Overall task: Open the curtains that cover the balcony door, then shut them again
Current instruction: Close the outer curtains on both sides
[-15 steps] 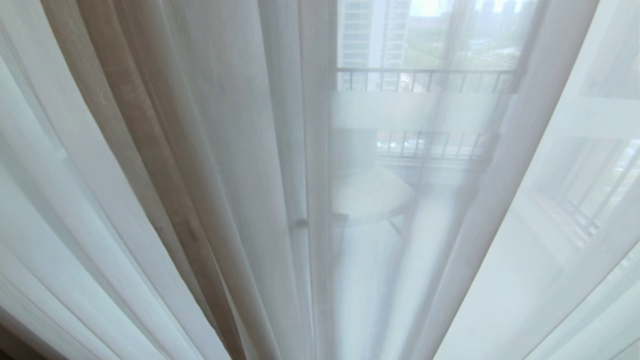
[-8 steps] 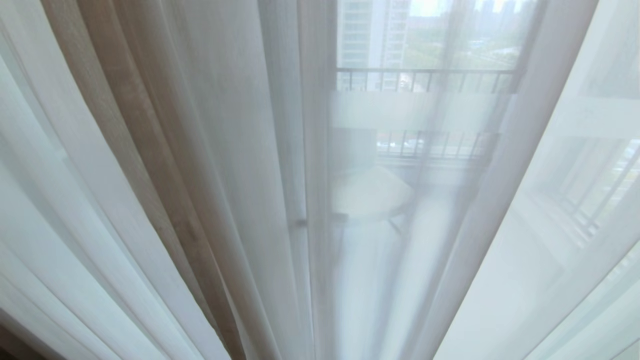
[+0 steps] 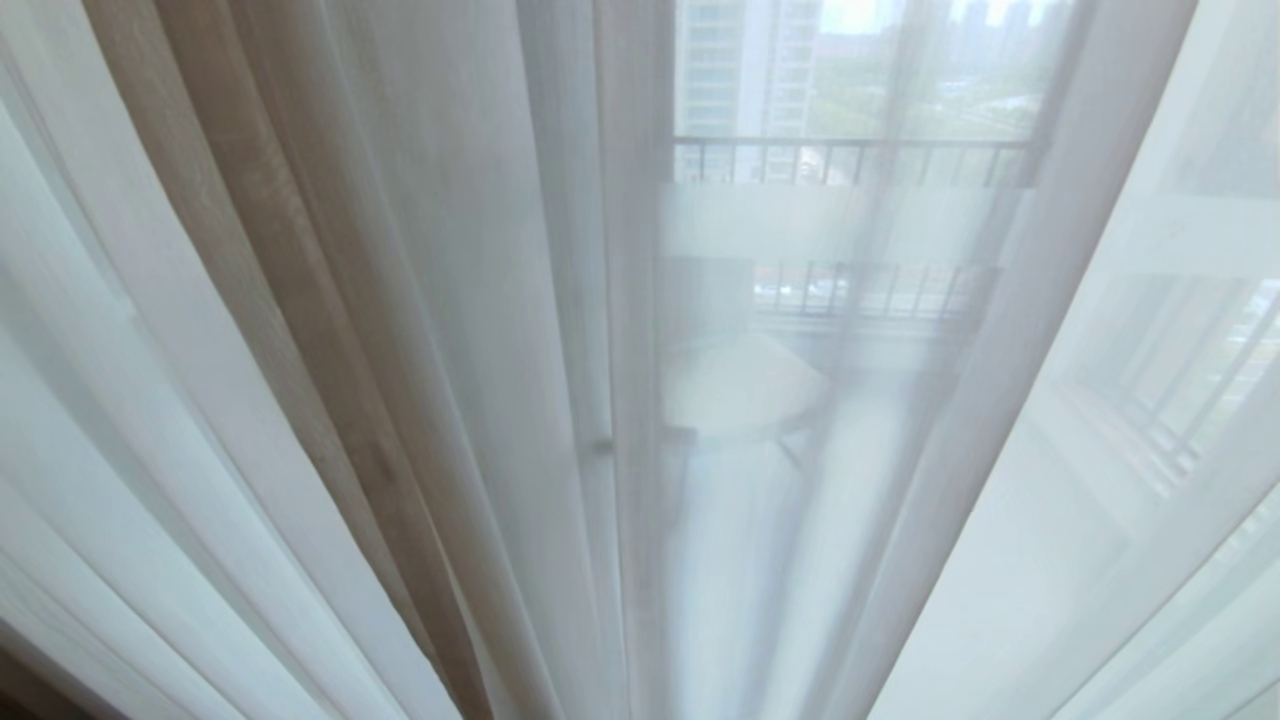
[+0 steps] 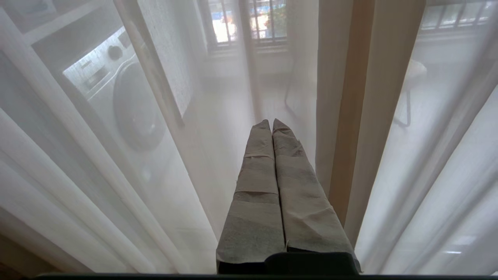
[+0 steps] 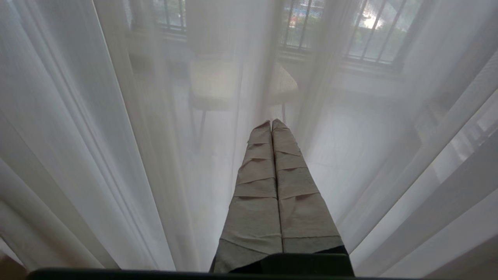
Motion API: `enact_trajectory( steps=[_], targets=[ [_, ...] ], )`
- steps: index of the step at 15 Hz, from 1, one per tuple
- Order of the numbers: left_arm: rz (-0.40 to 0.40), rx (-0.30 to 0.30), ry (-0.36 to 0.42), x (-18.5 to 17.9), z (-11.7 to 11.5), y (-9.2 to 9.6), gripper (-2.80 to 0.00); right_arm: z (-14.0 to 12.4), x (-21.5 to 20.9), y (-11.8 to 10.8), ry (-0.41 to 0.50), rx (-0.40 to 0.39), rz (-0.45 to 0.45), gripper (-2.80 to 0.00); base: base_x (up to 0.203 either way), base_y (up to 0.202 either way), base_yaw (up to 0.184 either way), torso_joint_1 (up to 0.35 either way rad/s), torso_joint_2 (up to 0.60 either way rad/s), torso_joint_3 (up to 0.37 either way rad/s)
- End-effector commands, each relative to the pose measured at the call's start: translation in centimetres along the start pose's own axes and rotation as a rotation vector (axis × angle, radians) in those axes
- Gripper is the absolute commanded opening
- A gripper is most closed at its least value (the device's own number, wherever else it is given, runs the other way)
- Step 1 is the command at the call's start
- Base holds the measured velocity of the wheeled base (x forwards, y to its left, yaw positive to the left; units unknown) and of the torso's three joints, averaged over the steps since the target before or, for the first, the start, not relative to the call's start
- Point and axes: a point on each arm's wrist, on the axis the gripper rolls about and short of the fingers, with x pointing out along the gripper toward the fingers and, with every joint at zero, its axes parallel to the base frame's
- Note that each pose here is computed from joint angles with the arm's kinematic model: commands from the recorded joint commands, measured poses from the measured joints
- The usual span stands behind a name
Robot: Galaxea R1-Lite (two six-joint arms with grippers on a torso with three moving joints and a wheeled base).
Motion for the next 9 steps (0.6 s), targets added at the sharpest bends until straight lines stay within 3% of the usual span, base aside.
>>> enact_trajectory(
  steps=[1, 9],
  targets=[
    [0.008, -0.017, -0.024, -0.20, -0.08, 0.00, -2.80, 0.00, 0.00, 0.00, -0.001, -0.001, 0.001, -2.80, 0.000, 0.000, 0.000, 0.000, 0.00, 0.000],
    [0.011, -0.034, -0.021, -0.20, -0.11, 0.00, -2.80, 0.00, 0.00, 0.00, -0.001, -0.001, -0.001, -2.80, 0.000, 0.000, 0.000, 0.000, 0.00, 0.000]
  ],
)
